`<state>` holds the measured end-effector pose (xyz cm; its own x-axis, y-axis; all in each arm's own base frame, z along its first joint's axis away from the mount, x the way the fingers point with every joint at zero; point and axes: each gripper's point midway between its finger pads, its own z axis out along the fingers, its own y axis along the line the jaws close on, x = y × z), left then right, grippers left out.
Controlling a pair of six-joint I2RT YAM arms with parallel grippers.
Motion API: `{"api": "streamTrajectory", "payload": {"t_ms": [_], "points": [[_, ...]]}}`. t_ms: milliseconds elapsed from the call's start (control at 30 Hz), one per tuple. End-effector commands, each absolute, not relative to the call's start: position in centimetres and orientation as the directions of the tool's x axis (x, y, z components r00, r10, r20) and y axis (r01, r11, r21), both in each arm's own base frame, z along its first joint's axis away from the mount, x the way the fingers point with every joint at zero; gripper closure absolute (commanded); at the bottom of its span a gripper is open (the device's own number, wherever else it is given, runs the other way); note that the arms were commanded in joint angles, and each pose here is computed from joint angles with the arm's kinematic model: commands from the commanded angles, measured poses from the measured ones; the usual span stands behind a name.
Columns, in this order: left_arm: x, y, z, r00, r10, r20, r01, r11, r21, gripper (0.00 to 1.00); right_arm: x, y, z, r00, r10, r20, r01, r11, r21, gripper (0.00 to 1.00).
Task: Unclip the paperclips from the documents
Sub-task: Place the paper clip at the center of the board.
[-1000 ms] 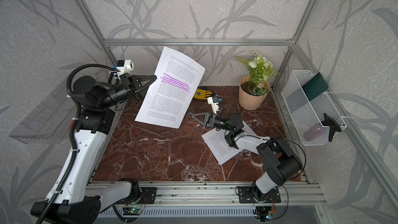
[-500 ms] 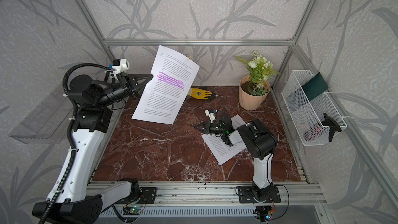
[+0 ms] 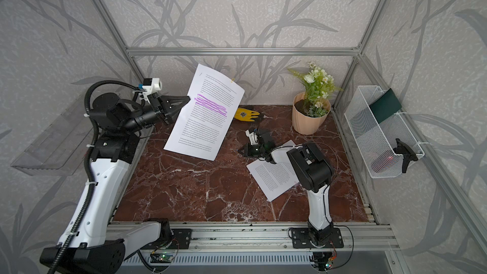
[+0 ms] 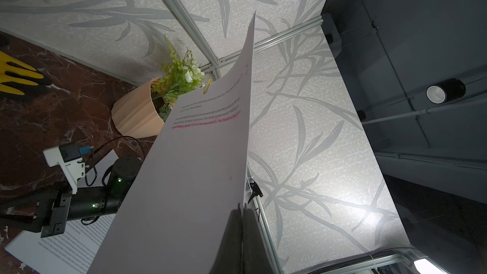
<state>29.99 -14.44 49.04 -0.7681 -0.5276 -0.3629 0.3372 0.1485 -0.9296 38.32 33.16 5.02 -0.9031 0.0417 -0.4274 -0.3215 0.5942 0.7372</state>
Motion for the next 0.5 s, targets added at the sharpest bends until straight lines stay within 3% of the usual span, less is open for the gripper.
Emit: {"api": "streamTrajectory", "payload": {"t_ms": [0, 200, 300, 400, 467], "points": [[28.7, -14.5, 49.2, -0.764, -0.507, -0.399, 0.369, 0.164, -0.915, 1.00, 37.9, 32.2, 1.5, -0.917, -0.035, -0.398, -0.302, 0.712, 0.634, 1.00], [28.4, -14.6, 48.4, -0.773, -0.491, -0.401, 0.358, 0.183, -0.916, 1.00, 37.9, 32.1, 1.1, -0.918, -0.074, -0.389, -0.304, 0.761, 0.573, 0.99], [28.1, -14.7, 47.8, -0.780, -0.474, -0.409, 0.354, 0.205, -0.913, 1.00, 37.7, 31.5, 1.5, -0.917, -0.087, -0.390, -0.305, 0.784, 0.540, 0.81], [27.7, -14.8, 46.7, -0.789, -0.450, -0.418, 0.345, 0.239, -0.908, 1.00, 37.1, 30.5, 2.4, -0.920, -0.115, -0.375, -0.305, 0.810, 0.501, 0.55], [27.5, -14.7, 46.1, -0.786, -0.443, -0.431, 0.345, 0.264, -0.901, 1.00, 36.3, 29.7, 3.5, -0.921, -0.139, -0.364, -0.312, 0.824, 0.473, 0.45]]}}
